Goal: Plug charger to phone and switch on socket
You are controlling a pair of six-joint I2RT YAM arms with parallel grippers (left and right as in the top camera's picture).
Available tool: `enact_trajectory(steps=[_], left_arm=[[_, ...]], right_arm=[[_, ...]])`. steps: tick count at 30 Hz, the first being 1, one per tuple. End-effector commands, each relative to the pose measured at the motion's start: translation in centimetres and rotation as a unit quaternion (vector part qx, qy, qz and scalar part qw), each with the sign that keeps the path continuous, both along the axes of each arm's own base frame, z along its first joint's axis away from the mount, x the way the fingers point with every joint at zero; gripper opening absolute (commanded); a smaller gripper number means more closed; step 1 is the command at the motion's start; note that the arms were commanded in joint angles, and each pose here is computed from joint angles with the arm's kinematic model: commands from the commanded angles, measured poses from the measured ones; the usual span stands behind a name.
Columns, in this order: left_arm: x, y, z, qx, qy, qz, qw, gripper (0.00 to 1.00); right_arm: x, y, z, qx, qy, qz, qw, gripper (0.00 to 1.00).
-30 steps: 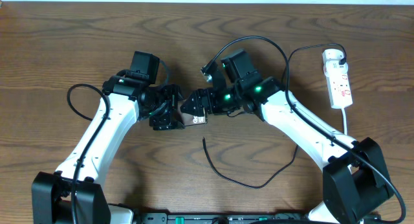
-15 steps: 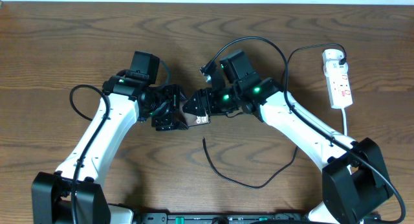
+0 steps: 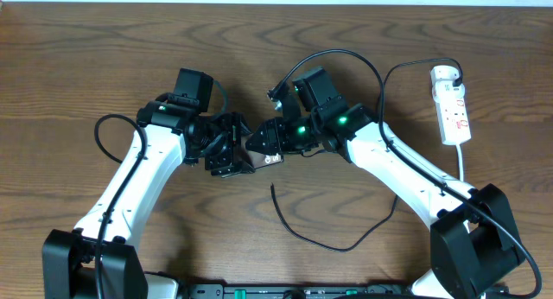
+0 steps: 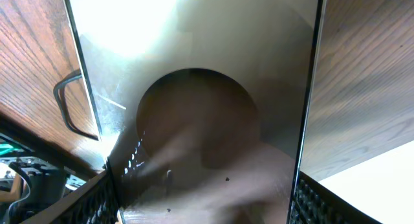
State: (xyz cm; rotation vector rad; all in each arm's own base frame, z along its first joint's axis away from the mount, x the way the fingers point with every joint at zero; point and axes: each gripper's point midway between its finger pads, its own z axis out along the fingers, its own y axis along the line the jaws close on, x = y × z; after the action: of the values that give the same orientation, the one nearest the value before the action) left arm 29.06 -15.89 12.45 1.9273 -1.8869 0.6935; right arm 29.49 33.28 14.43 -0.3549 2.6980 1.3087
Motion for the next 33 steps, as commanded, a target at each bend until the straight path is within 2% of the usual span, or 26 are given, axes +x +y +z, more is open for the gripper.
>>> enact_trajectory(steps=[1, 7, 16, 33], left_arm=[[-0.05, -0.50, 1.22, -0.020, 0.005, 0.016, 1.000, 0.07], [-0.02, -0.45, 1.19, -0.019, 0.011, 0.026, 0.999, 0.07], [0.21, -0.10, 0.97, -0.009, 0.016, 0.044, 0.999, 0.07], [0.22, -0.11, 0.97, -0.009, 0.016, 0.044, 0.999, 0.07]], right_arm=[[0.16, 0.37, 0.41, 0.003, -0.003, 0.001, 1.000, 0.47], [0.14, 0.37, 0.41, 0.003, -0.002, 0.001, 1.000, 0.43], [-0.35, 0.80, 0.40, 0.003, -0.002, 0.008, 1.000, 0.42], [-0.56, 0.96, 0.23, -0.003, -0.004, 0.009, 1.000, 0.23]])
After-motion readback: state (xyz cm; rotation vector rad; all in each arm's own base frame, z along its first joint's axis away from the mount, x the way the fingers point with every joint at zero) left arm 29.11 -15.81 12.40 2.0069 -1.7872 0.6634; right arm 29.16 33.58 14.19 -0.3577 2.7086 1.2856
